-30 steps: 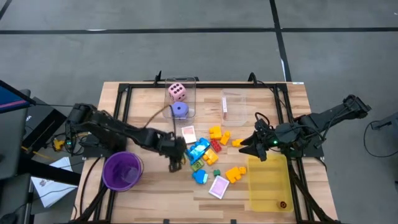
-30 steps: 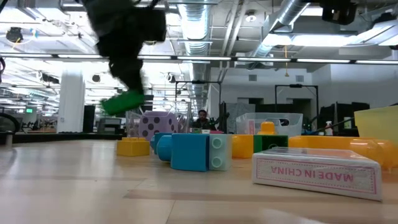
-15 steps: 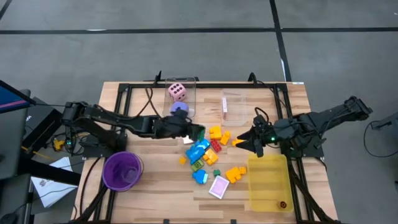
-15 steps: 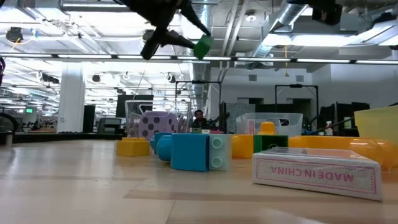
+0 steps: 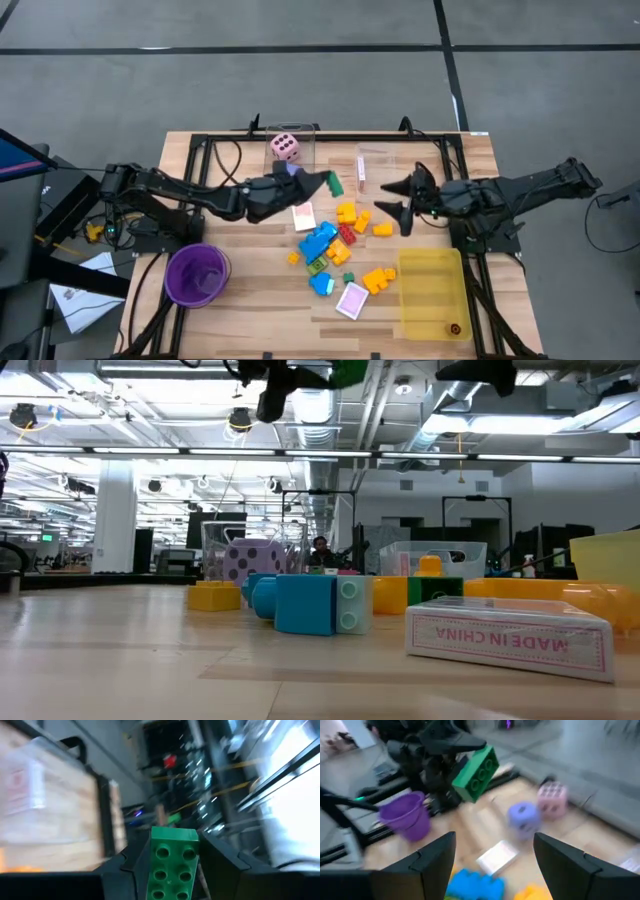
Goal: Pick & Place Toys
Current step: Put the left green game piece into the bin
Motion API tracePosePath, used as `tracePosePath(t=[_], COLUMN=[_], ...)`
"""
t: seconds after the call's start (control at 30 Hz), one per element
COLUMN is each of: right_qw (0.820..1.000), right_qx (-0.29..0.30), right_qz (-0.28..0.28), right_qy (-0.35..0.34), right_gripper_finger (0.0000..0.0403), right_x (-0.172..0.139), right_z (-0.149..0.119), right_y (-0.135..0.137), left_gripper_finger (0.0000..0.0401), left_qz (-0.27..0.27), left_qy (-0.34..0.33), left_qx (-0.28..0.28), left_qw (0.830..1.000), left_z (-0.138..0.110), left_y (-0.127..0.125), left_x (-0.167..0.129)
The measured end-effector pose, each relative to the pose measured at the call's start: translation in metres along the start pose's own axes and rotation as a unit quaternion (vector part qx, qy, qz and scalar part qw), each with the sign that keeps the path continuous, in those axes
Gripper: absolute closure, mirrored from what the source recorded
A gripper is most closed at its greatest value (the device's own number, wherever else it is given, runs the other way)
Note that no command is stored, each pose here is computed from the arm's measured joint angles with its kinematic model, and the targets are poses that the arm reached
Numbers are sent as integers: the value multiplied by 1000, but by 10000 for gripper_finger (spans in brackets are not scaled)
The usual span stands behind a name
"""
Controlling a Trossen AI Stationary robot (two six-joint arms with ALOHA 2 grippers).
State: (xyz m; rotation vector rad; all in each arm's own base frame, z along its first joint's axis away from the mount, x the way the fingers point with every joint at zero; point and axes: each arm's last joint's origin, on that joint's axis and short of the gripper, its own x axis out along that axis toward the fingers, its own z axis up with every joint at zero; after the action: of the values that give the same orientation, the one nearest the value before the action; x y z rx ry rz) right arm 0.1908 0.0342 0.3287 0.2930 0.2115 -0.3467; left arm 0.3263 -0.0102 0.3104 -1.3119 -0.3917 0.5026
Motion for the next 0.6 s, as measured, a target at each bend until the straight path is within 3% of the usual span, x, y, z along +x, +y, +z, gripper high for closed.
tracePosePath(t=[0.33, 0.6], right_qw=[981, 970], right_qx=[-168, -200], right_qz=[-33, -55], right_qy=[-89, -129], right_gripper_finger=[143, 143], right_x=[29, 62], right_z=[12, 10], right_y=[11, 21], left_gripper_finger=[264, 264], left_qz=[-36, -38], left_qy=[-71, -91], left_qx=[-75, -82], left_qw=[994, 992], left_z=[7, 9], left_y=[-10, -11], left_x=[0, 0])
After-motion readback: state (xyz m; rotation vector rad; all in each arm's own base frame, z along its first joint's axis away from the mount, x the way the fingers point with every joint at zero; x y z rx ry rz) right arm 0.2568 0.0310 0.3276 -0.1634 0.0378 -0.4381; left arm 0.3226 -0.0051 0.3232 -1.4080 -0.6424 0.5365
